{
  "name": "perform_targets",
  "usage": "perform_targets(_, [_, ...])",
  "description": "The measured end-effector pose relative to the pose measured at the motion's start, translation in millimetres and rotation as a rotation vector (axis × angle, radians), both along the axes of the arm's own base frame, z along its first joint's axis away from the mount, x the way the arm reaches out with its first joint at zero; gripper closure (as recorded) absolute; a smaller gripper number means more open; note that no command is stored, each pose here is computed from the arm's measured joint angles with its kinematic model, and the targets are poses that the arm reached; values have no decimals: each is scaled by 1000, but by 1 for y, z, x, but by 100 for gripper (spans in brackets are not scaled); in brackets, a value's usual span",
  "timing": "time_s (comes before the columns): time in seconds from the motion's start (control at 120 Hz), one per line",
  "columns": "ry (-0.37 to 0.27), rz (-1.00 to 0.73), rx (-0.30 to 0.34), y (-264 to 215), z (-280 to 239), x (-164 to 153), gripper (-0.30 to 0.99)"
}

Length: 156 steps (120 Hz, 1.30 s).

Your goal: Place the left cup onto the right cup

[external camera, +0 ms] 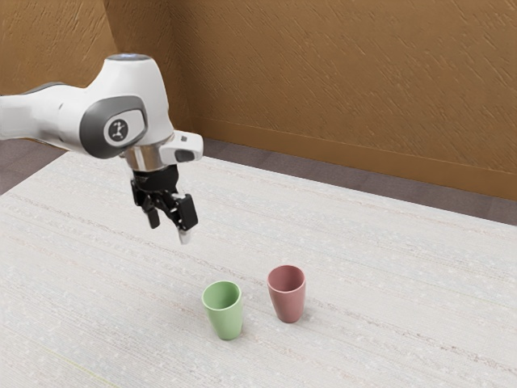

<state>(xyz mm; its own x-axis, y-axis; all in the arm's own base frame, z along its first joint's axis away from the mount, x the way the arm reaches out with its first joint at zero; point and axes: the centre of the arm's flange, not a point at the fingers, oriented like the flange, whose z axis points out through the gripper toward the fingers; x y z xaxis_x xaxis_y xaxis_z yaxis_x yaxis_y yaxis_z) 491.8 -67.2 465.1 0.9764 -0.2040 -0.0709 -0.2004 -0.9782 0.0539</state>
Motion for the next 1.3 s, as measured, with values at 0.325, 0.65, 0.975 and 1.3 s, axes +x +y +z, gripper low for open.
perform_targets(0.325, [23,-2,0,-13,-37,-6,0])
perform_targets(0.65, [14,28,-39,-20,-65,-7,0])
perform_targets(0.975, [9,10,-37,-35,-88,-7,7])
perform_targets(1.3, [9,23,-47,-39,-108,0,25])
